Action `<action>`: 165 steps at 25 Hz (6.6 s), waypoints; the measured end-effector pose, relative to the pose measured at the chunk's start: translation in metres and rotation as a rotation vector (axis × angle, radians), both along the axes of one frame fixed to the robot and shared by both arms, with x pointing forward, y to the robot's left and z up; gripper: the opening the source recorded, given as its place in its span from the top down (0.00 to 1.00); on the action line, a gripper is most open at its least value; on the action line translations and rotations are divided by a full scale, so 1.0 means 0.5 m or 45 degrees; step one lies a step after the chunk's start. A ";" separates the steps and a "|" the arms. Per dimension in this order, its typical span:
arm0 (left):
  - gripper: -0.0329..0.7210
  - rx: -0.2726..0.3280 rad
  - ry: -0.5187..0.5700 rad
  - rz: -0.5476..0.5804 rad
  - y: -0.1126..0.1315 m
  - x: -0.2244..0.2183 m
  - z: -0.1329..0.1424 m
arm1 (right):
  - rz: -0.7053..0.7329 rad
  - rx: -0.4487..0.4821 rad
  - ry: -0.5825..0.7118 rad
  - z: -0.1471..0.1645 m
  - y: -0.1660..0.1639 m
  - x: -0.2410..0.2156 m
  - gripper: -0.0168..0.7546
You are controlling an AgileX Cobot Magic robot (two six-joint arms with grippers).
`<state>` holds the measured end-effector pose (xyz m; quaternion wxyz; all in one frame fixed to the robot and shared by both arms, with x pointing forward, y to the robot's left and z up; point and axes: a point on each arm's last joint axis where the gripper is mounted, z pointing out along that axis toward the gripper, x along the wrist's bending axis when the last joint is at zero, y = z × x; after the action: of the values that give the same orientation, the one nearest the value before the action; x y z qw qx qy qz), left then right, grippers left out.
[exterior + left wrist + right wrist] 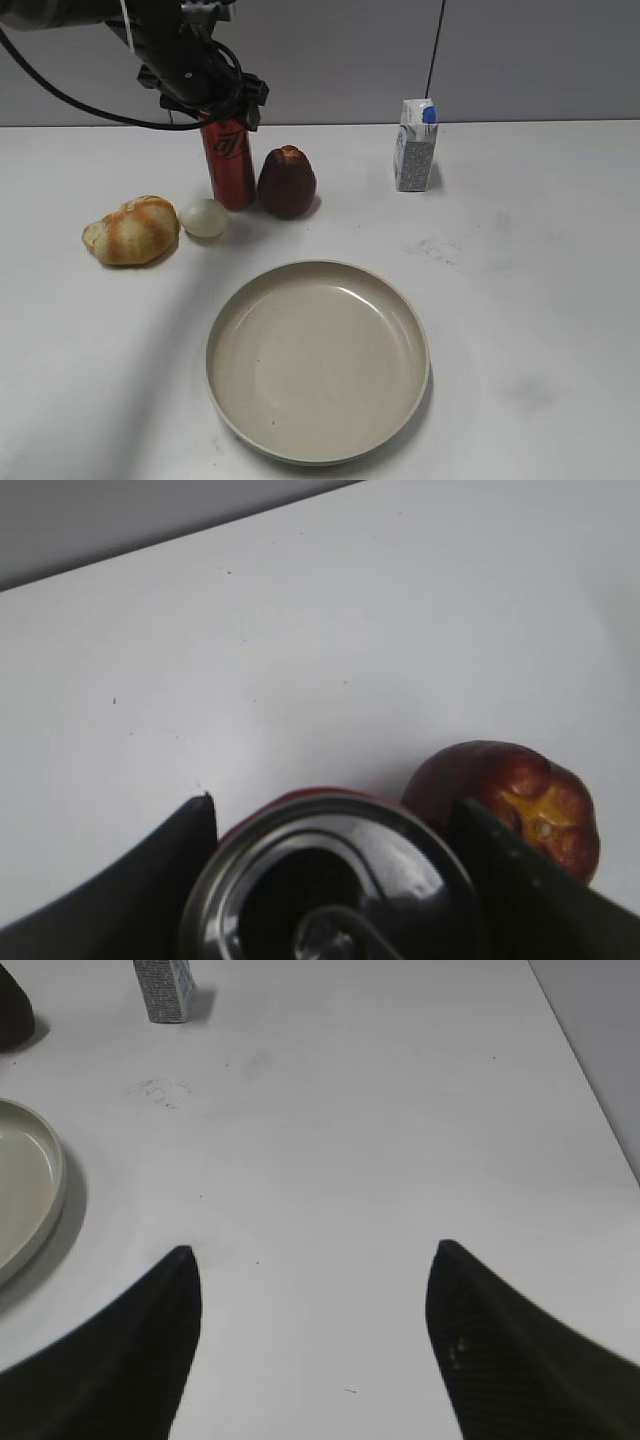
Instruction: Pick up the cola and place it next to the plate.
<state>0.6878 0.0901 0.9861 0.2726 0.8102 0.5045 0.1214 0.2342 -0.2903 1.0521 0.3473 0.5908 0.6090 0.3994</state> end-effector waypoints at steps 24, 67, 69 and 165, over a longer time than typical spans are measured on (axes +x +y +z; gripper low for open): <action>0.28 0.039 -0.019 -0.061 0.070 -0.156 0.291 | 0.000 0.000 0.000 0.000 0.000 0.000 0.29; 0.28 -0.118 -0.184 -0.261 -0.150 -0.216 0.045 | 0.000 0.000 0.000 0.000 0.000 0.000 0.29; 0.28 -0.098 -0.165 -0.266 -0.150 -0.215 0.032 | 0.000 0.000 0.000 0.000 0.000 0.000 0.29; 0.17 -0.140 -0.648 0.169 0.416 -0.909 0.137 | 0.000 0.000 0.000 0.000 0.000 0.000 0.29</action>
<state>0.2333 0.2980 1.0545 0.4256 0.7029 0.4776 0.3112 0.2342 -0.2903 1.0521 0.3473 0.5908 0.6090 0.3994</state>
